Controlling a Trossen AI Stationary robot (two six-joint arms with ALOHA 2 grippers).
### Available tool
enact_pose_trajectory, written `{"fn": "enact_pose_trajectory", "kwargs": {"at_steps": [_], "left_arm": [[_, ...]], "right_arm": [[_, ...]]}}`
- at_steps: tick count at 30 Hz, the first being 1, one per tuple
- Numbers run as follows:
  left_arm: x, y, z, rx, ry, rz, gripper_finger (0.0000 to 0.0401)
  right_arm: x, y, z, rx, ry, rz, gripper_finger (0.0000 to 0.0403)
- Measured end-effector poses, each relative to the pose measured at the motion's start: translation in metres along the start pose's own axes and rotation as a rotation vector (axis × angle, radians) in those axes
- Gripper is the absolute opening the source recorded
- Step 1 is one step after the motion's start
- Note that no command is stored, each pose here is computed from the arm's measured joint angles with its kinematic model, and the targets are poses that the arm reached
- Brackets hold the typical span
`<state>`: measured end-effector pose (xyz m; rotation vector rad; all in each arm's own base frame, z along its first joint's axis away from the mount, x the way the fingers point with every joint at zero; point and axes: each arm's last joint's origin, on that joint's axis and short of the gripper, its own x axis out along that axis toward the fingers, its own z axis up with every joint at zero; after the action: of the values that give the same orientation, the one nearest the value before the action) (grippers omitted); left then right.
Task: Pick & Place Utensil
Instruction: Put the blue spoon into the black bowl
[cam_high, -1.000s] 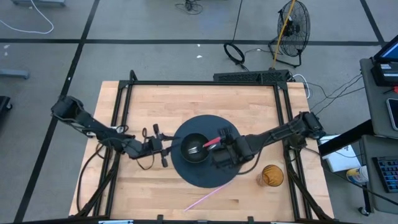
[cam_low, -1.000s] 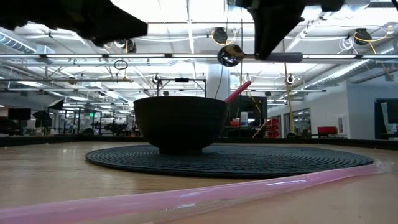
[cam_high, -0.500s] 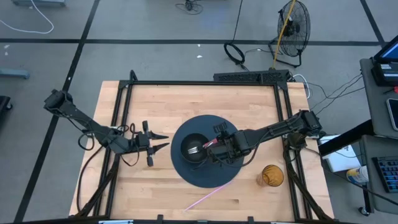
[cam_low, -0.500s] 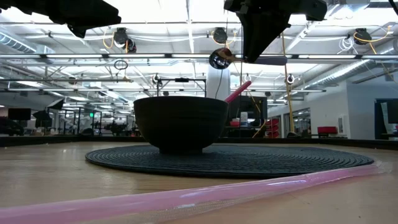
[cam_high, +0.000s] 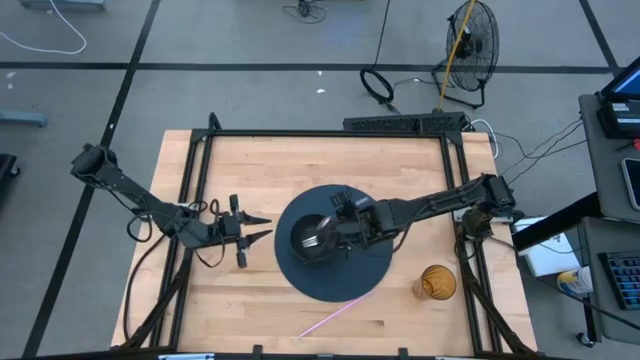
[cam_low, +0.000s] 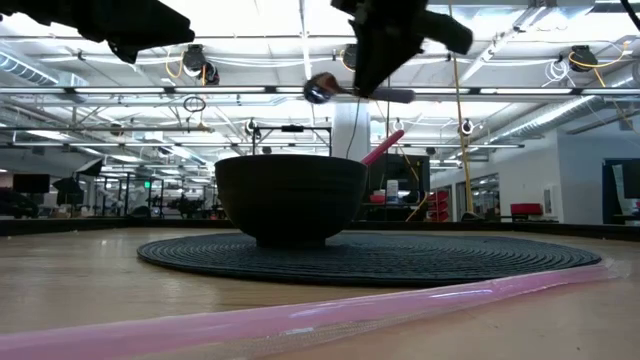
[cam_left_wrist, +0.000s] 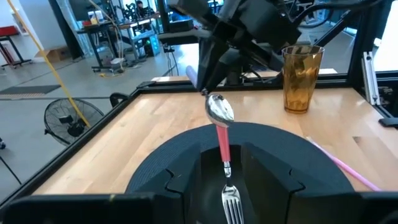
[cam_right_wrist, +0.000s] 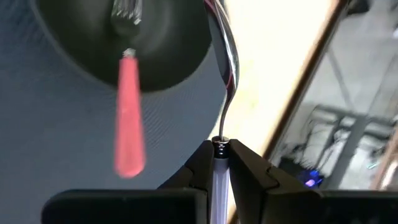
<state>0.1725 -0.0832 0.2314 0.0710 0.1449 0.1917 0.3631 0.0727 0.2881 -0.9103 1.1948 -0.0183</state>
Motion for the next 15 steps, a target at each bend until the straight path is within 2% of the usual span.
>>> {"fn": "enact_pose_trajectory", "kwargs": {"at_steps": [6,15], "left_arm": [[0.000,0.000,0.000,-0.009,0.004,0.000,0.0122],[-0.001,-0.002,-0.001,-0.010,0.003,-0.012,0.0122]], "right_arm": [[0.008,-0.003,0.013,-0.053,-0.085,-0.027,0.0028],[0.055,0.016,0.028,-0.166,-0.007,0.023,0.0028]]}}
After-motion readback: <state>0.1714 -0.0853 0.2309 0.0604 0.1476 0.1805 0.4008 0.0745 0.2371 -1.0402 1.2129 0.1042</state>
